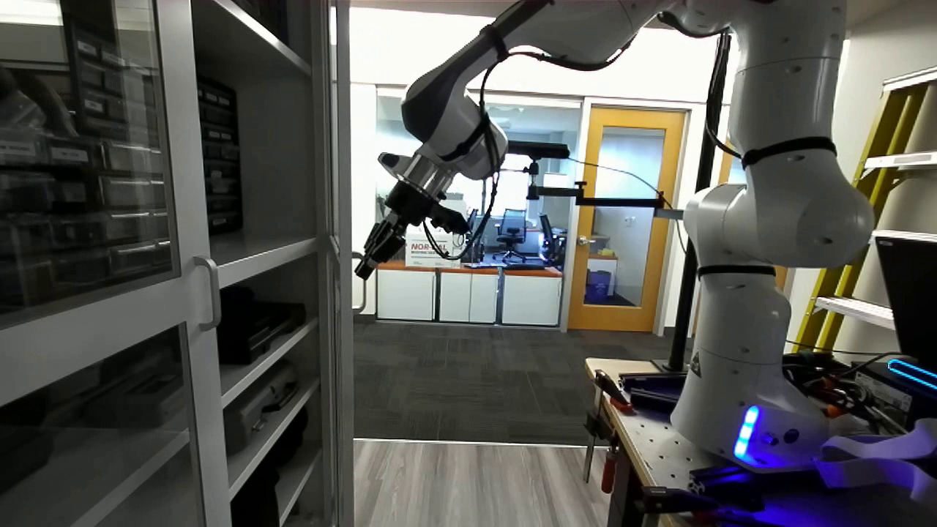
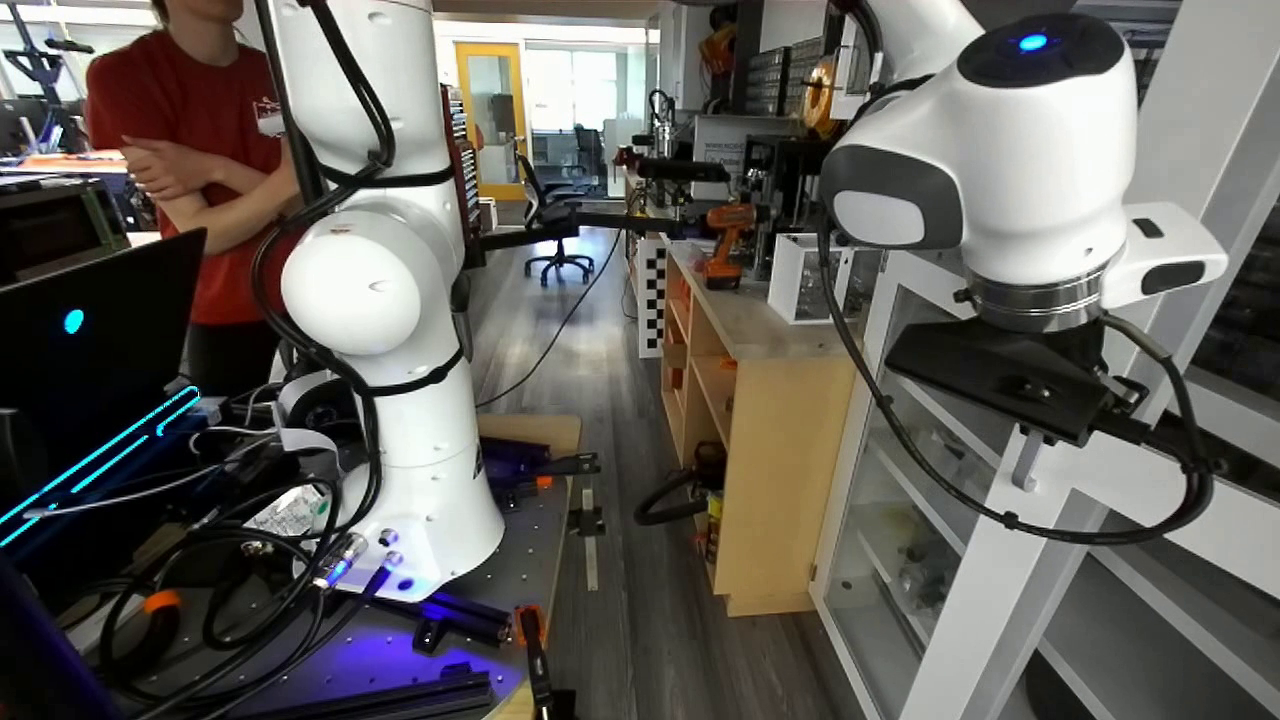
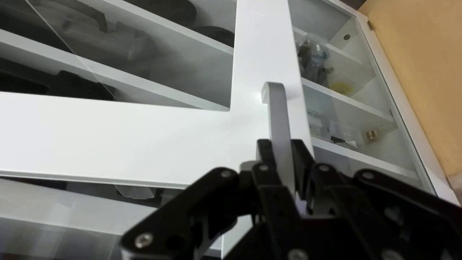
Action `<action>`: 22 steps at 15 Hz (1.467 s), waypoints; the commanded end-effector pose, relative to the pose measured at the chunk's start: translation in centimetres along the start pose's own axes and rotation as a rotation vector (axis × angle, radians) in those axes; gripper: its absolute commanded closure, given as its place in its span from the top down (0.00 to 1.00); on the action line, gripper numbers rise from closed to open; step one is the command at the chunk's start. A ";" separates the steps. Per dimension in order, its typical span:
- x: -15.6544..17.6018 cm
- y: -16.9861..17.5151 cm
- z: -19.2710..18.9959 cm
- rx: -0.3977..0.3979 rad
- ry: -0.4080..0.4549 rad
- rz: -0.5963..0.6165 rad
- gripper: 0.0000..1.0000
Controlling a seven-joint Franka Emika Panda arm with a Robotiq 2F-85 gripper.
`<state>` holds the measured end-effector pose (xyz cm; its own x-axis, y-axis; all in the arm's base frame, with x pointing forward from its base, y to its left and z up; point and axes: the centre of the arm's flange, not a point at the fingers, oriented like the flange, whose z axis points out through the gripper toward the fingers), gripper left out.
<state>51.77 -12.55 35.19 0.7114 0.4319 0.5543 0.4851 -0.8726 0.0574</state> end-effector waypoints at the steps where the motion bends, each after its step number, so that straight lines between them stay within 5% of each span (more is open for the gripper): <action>1: 4.3 0.5 3.0 -0.062 0.017 0.045 0.05; 13: 13.2 0.7 9.8 -0.179 0.071 0.187 0.05; 21: 16.0 0.9 12.0 -0.217 0.058 0.224 0.06; 22: 15.8 0.8 11.9 -0.246 0.016 0.226 0.42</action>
<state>68.09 -4.84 34.58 0.7408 0.2082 0.6387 0.2129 -0.9745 0.0708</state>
